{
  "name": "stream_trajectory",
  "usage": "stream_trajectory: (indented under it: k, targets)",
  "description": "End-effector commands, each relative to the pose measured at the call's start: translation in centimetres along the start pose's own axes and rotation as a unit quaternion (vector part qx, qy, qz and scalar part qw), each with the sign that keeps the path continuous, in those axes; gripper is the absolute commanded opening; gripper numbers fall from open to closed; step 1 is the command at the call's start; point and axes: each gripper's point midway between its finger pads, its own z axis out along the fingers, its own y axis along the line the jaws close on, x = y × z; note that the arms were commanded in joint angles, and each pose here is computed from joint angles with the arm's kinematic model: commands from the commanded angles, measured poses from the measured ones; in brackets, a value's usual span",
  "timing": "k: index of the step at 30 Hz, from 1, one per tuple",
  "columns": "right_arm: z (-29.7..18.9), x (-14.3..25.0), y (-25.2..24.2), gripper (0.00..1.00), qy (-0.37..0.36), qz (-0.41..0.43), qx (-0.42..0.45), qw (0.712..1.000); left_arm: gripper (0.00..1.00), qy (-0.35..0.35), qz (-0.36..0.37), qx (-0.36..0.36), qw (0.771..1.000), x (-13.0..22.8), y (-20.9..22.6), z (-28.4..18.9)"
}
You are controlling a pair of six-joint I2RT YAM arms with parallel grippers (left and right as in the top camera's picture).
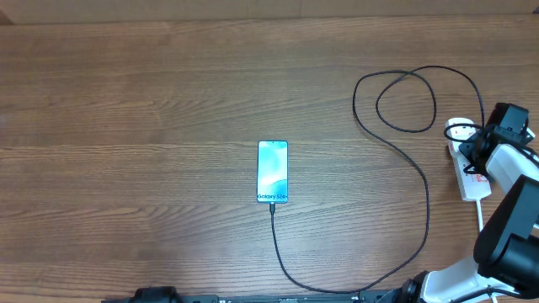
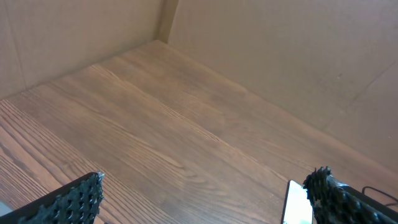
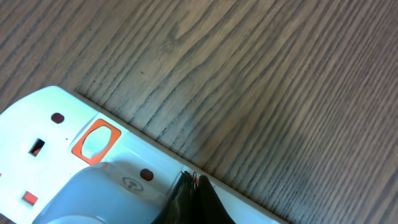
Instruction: Plug charger to phone and switch on socket
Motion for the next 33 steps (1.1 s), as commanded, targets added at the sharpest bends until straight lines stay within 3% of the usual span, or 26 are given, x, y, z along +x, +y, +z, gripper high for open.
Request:
stream_trajectory:
  k: [1,18,26,29,33]
  targets:
    - [-0.2,2.3,2.8,0.04,0.035,-0.029,-0.041,0.998,1.00,-0.004,-0.001,-0.008,1.000,0.1,0.2,-0.1]
    - [-0.7,2.1,3.0,0.04,0.031,-0.027,-0.044,0.998,1.00,-0.004,-0.001,-0.008,1.000,0.1,0.2,-0.1]
    - [-2.8,-3.8,0.0,0.04,-0.020,0.020,0.040,0.999,1.00,-0.004,-0.001,-0.008,1.000,0.1,0.2,-0.1]
    - [-4.4,-5.5,0.3,0.04,0.001,0.032,0.017,0.999,1.00,-0.004,-0.001,-0.008,1.000,0.1,0.2,-0.1]
    - [-5.4,-4.7,-0.3,0.04,0.046,0.055,0.015,0.997,0.99,-0.004,-0.001,-0.008,1.000,0.1,0.2,-0.1]
